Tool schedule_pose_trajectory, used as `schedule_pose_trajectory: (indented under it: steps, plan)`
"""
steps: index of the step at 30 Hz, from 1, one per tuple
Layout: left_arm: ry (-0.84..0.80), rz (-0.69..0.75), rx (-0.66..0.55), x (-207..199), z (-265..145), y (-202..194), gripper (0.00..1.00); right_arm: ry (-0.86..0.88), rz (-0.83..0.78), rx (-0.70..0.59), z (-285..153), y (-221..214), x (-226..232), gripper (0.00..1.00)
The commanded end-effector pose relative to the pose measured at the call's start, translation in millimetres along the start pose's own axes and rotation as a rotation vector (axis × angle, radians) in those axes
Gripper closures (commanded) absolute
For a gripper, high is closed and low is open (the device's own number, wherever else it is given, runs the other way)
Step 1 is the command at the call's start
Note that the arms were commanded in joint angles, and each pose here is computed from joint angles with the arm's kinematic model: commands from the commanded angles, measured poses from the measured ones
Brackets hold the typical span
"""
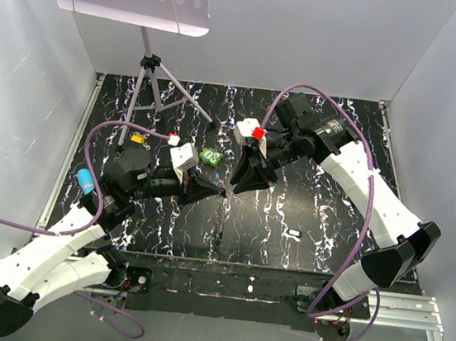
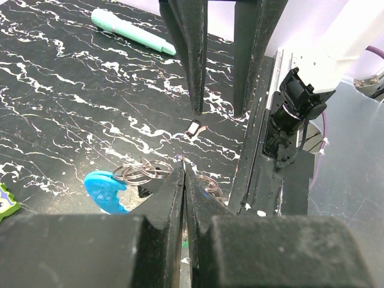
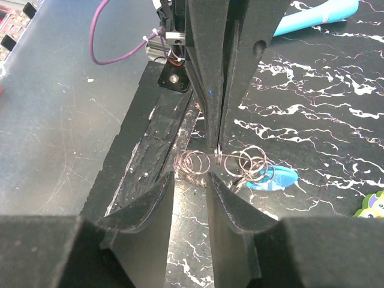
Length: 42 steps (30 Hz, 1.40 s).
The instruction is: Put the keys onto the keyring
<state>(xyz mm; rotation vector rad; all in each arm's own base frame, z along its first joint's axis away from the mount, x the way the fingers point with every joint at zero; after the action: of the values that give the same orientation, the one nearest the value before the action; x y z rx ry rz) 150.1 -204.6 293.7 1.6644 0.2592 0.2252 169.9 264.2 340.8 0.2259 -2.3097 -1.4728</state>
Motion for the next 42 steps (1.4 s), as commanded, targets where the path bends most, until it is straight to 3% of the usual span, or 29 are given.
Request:
schedule_pose_trajectory:
  steps: [1, 42]
  plan:
    - [-0.009, 0.042, -0.073, -4.1, -5.2, 15.6, 1.0, -0.009, -0.012, -0.014, -1.3, 2.5, -0.8, 0.63]
    - [-0.006, 0.04, -0.083, -6.2, -7.6, 9.4, 1.0, -0.021, -0.01, -0.005, -0.8, 0.8, -5.2, 0.63]
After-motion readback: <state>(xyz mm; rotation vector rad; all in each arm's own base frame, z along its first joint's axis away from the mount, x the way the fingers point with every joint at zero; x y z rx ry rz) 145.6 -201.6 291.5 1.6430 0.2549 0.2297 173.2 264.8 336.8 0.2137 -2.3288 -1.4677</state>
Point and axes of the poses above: each gripper's point midway between its finger pads, its own z axis out along the fingers, its own x axis along the line the jaws close on, y = z × x, the point moved 6 cm from there along -z, back along the fingers, and after that the axes turned 8 degrees about z, right-handed, at the moved point
